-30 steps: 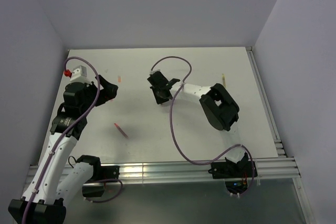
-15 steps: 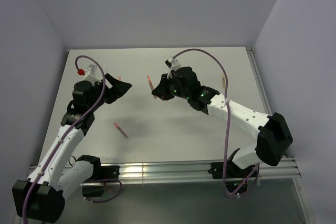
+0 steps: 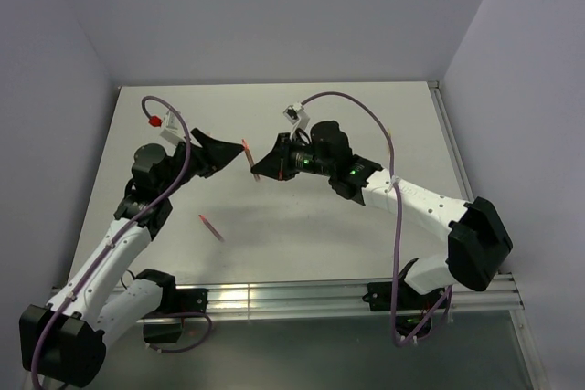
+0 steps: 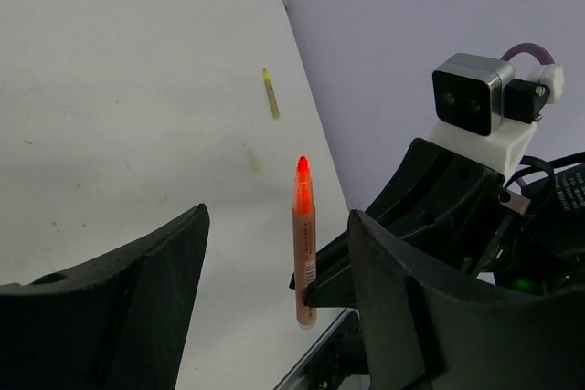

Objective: Insert the pens into the pen caps

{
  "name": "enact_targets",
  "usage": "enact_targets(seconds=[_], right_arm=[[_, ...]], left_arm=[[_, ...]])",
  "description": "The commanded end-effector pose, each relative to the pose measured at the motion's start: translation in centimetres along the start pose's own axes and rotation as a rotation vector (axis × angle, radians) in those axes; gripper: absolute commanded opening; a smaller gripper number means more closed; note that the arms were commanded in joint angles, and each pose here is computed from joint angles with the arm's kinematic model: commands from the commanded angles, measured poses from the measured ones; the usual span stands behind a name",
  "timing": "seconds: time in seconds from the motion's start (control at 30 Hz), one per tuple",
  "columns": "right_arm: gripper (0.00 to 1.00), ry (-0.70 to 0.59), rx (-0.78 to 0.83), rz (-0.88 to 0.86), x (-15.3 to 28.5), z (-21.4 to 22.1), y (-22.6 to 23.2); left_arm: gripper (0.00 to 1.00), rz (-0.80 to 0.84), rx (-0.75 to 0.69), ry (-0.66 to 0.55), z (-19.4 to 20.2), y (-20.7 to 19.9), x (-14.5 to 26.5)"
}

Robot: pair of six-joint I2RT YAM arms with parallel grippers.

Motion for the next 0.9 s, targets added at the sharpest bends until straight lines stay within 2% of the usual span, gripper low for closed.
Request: enact_targets(seconds=[0.0,0.23,0.53,0.63,0.67,0.77,0.87], right_arm=[[0.0,-0.03,0.013,-0.119,0.4,-1.0,3.3],[0.0,-0.023,0.007,-0.142,0.1,-0.9,3.9],[0.0,-0.004,0.004,-0.153,-0.2,-0.8,4.1],[0.0,0.004,0.004,-0.146,-0.3,-0.6,3.9],[0.0,0.002,0.004,-0.144,-0.4,-0.6,3.9],[0.0,0.001,0.01,-0.133,-0.4,-0.7,3.6],[0.0,0.0,0.016,-0.123,-0.4,-0.8,3.5]], left_arm=[[0.68,0.085,-0.014,-0.009,-0.2,-1.9,-0.3],[0.62,0.115,-0.03,-0.001,0.0,-2.9,-0.4],[0.42,0.138,-0.023,0.009,0.3,-3.3,-0.3],[0.29,0.148,-0.03,0.013,0.3,-3.6,-0.3],[0.2,0.155,-0.03,0.017,0.3,-3.8,-0.3],[0.0,0.163,-0.037,0.012,0.1,-4.1,-0.1],[0.0,0.165,-0.037,0.01,0.2,-4.2,0.1]])
Point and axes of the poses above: each gripper's point midway between its finger pads, its own x axis back along the fingers, its own y axis along the line the jaws close on, z = x × y, the point moved 1 cm from there along x, back along the fingers, and after that the axes turned 5 degrees about -x, right-handed, at the moved point
